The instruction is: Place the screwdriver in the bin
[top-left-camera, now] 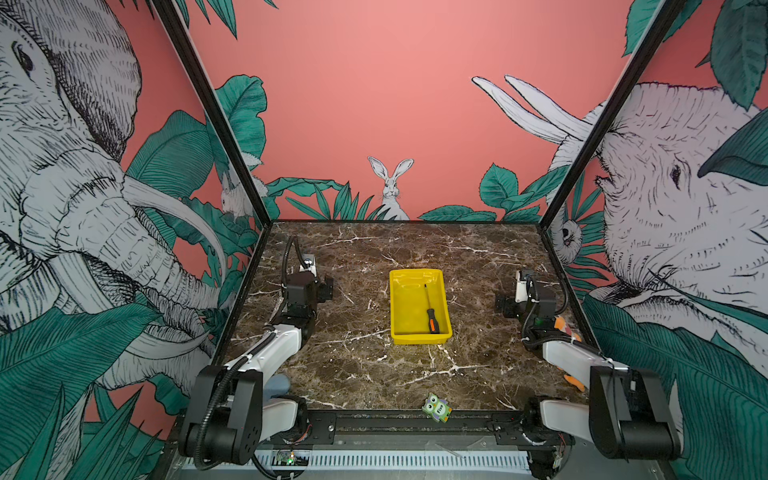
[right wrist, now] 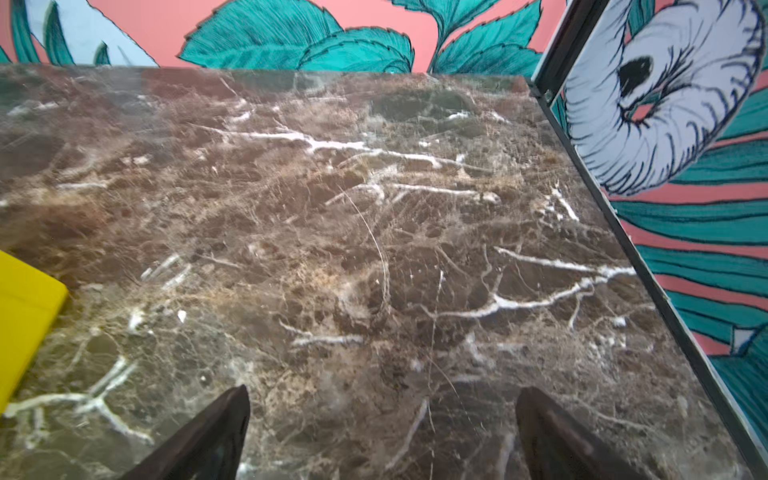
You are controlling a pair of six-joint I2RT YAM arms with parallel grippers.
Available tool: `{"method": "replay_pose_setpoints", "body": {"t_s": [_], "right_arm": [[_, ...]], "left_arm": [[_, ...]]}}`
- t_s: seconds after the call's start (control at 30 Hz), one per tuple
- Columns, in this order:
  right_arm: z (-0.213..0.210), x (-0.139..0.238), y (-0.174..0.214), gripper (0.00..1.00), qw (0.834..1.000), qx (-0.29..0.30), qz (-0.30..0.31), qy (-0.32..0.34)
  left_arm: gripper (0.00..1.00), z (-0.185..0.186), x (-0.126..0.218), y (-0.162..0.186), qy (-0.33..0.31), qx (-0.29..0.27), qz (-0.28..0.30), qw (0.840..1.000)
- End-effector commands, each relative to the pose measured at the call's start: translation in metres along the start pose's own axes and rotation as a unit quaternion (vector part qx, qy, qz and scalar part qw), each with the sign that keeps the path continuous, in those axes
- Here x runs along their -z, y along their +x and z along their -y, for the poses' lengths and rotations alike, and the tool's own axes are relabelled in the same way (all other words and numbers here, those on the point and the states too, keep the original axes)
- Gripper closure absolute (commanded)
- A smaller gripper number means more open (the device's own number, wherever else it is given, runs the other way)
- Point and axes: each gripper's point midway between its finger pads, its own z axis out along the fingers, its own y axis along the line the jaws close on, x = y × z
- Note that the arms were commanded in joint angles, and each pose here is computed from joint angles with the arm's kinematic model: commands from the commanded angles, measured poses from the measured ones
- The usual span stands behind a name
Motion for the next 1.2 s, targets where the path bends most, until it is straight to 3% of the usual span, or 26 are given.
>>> {"method": "replay_pose_setpoints", "body": {"t_s": [0.0,0.13,0.43,0.73,1.17], "right_arm": [[0.008,0.0,-0.025,0.01,0.998,0.015,0.058,0.023],[0.007,-0.005,-0.029,0.01,0.996,0.014,0.083,0.02],[-0.001,-0.019,-0.031,0.01,0.998,0.015,0.061,-0.003],[-0.016,-0.025,-0.018,0.01,0.993,0.018,0.107,-0.042],[-0.014,-0.028,-0.016,0.01,0.994,0.016,0.104,-0.035]], "left_arm": [[0.0,-0.012,-0.002,-0.016,-0.036,0.006,0.043,0.998],[0.0,-0.01,-0.007,-0.018,-0.035,0.0,0.054,0.998],[0.0,0.005,-0.02,-0.026,-0.005,-0.045,0.066,0.997],[0.0,0.016,-0.018,-0.027,0.028,-0.038,0.068,0.997],[0.0,0.012,-0.018,0.003,0.015,-0.052,0.033,0.998]]}}
